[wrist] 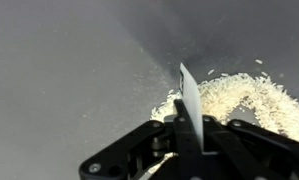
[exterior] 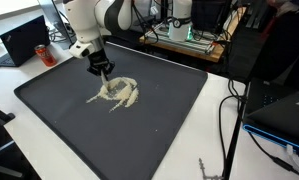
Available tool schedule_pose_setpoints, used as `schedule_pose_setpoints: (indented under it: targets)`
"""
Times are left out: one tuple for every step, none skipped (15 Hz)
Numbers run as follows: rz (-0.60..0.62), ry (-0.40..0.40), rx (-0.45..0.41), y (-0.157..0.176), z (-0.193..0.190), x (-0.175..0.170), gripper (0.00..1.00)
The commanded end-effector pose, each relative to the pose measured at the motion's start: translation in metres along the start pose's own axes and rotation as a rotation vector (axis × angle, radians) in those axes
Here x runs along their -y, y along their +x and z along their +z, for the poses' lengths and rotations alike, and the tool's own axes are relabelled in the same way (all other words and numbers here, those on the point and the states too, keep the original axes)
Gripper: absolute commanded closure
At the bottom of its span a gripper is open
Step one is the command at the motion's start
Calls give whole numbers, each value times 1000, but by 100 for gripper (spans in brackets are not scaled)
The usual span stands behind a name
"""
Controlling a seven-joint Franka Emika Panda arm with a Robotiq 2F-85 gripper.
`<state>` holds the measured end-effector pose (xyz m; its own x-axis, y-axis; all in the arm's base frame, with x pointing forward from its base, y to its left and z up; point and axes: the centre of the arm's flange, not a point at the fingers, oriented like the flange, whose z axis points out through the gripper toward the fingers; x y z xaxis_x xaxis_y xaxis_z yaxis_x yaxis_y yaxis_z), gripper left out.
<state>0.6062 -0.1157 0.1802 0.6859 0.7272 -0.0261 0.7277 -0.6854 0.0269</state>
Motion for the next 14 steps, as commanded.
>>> schedule_pose_setpoints:
  targets:
    - [81, -26, -34, 3, 7, -17, 99]
    - [97, -35, -39, 3, 8, -20, 99]
    - [114, -44, -40, 3, 8, -23, 99]
    - [125, -50, -41, 3, 9, -25, 99]
    - [144, -61, -40, 4, 9, -28, 99]
    - [160, -68, -39, 4, 9, -30, 99]
    - [175, -77, -38, 3, 10, -32, 99]
    - [189, -84, -35, 3, 9, -34, 99]
    - [206, -93, -34, 3, 8, -37, 99]
    - [219, -98, -37, 3, 8, -38, 99]
    - [226, -102, -37, 2, 6, -39, 99]
    - [224, -105, -37, 2, 3, -38, 99]
    - [209, -90, -30, 0, -2, -34, 99]
    - [197, -89, -27, -1, -6, -30, 99]
